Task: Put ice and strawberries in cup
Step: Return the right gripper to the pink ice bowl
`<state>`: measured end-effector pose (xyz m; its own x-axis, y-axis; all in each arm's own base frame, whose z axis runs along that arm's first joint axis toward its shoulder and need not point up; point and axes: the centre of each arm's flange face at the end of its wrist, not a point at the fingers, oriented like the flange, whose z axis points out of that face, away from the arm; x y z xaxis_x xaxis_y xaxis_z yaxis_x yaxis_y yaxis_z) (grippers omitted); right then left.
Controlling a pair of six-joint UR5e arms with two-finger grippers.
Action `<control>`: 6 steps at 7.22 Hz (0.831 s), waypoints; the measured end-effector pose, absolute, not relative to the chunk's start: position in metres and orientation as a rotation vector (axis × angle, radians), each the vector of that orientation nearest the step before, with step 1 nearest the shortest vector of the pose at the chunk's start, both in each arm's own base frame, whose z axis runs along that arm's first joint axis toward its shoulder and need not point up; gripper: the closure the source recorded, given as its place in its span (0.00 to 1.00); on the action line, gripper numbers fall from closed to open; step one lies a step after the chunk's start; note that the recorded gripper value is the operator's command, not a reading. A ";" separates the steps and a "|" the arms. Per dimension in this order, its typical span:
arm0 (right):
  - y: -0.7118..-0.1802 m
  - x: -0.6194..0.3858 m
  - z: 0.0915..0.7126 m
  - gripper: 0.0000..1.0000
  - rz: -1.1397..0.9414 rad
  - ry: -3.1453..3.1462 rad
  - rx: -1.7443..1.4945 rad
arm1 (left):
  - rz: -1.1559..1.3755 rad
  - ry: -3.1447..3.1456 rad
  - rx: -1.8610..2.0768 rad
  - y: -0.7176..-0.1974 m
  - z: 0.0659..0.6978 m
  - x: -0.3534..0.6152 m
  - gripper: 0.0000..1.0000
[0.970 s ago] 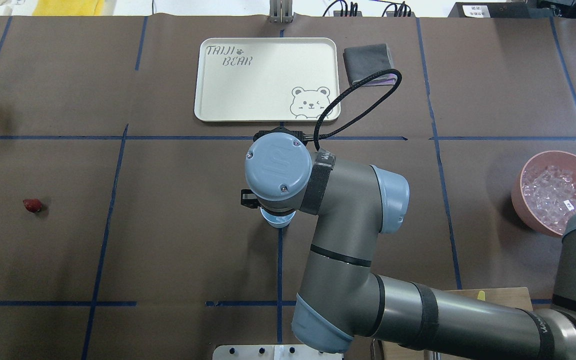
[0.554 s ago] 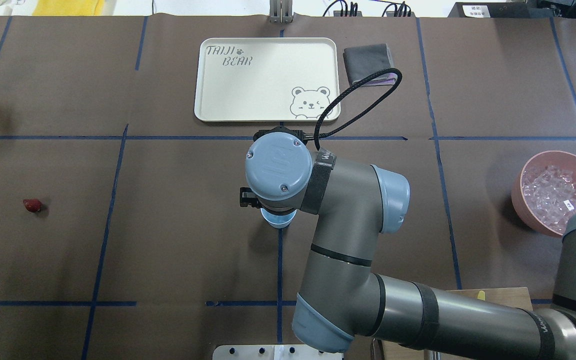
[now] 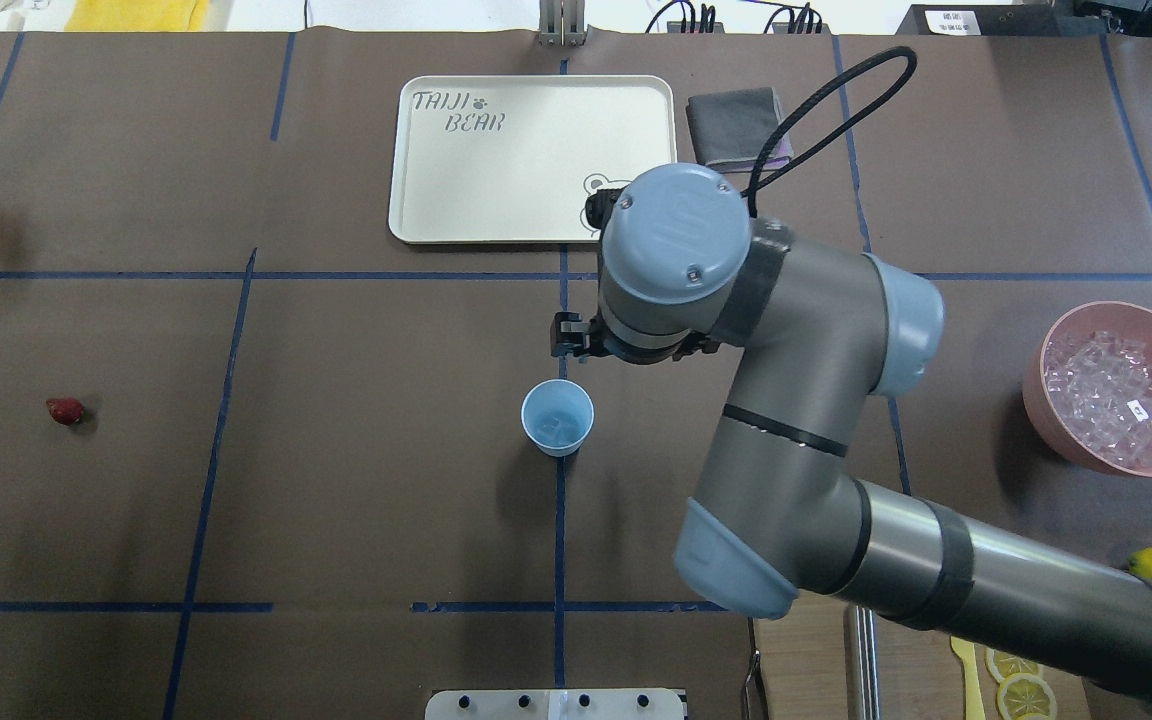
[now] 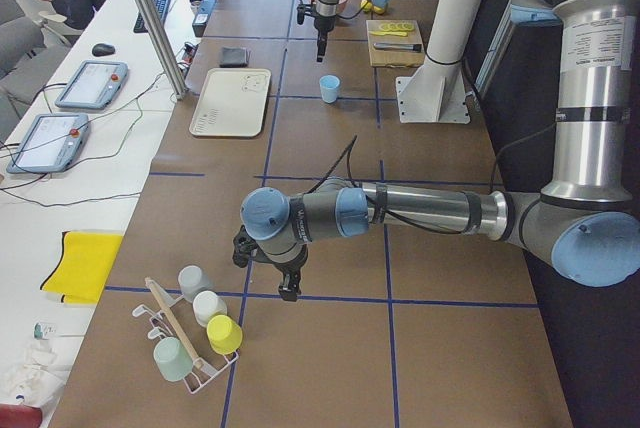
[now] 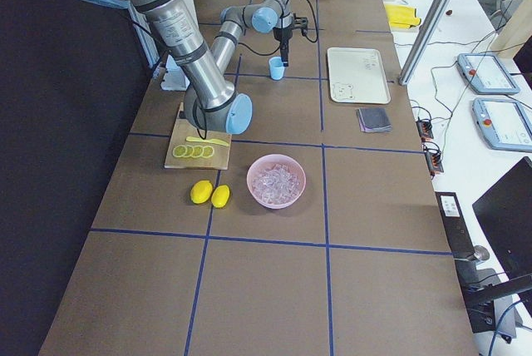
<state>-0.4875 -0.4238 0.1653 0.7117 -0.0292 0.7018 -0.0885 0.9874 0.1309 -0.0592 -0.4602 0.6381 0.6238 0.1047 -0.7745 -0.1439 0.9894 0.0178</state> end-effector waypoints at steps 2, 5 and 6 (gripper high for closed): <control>-0.442 -0.425 0.201 0.01 -0.042 -0.778 0.173 | 0.142 0.886 -0.048 -0.460 0.639 -0.059 0.00; -0.463 -0.334 0.257 0.01 -0.104 -0.772 0.160 | 0.143 0.886 -0.047 -0.460 0.638 -0.059 0.00; -0.465 -0.296 0.284 0.01 -0.130 -0.762 0.157 | 0.143 0.886 -0.048 -0.460 0.638 -0.059 0.00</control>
<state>-0.2957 -0.4646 0.2836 0.7167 -0.1742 0.6753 0.0604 0.9802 0.1888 -0.0590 -0.4601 0.6381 0.6238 0.1049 -0.7745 -0.1444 0.9894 0.0177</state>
